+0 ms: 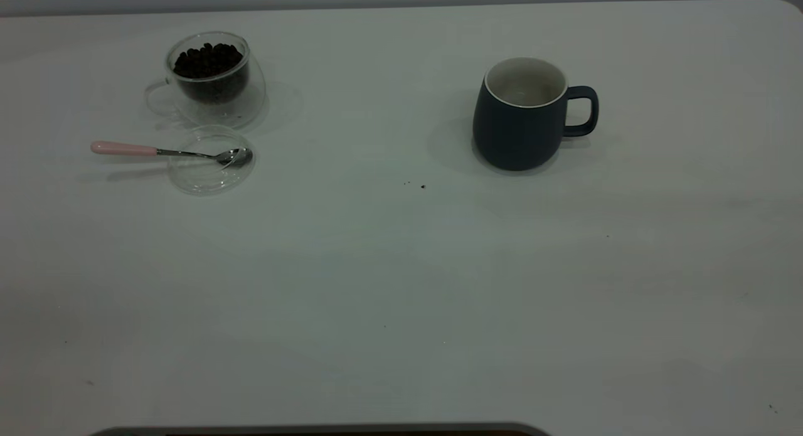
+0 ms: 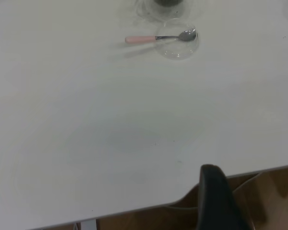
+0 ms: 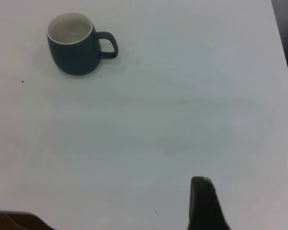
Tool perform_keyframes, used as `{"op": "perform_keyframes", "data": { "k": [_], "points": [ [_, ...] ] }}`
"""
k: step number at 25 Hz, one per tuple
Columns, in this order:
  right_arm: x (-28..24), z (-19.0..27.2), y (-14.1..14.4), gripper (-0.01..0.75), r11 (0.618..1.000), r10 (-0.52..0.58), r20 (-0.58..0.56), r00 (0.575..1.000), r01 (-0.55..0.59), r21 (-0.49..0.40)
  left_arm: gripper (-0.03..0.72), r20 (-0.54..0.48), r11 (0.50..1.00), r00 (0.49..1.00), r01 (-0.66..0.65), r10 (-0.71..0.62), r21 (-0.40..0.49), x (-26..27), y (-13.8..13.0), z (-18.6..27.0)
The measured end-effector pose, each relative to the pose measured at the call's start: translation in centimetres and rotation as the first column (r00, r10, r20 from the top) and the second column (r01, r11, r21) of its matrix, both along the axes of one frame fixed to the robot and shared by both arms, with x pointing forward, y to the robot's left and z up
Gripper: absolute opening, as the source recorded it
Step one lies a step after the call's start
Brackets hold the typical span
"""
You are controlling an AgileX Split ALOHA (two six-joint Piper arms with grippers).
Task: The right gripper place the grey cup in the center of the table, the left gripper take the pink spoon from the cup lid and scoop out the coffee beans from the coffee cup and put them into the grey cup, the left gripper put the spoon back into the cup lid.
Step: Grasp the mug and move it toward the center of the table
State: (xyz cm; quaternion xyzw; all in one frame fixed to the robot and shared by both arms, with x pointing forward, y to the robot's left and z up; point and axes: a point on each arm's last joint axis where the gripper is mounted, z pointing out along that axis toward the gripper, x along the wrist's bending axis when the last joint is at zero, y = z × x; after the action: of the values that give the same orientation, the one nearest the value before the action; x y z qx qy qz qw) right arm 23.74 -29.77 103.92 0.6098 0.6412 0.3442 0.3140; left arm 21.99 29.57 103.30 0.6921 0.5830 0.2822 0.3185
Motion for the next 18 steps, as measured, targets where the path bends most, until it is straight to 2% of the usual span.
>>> {"op": "perform_keyframes", "data": {
  "k": [18],
  "points": [
    [0.04, 0.05, 0.0, 0.486, 1.0, 0.0, 0.007, 1.0, 0.0, 0.0, 0.445, 0.0, 1.0, 1.0, 0.0, 0.0, 0.0, 0.0, 0.0, 0.0]
  ]
}}
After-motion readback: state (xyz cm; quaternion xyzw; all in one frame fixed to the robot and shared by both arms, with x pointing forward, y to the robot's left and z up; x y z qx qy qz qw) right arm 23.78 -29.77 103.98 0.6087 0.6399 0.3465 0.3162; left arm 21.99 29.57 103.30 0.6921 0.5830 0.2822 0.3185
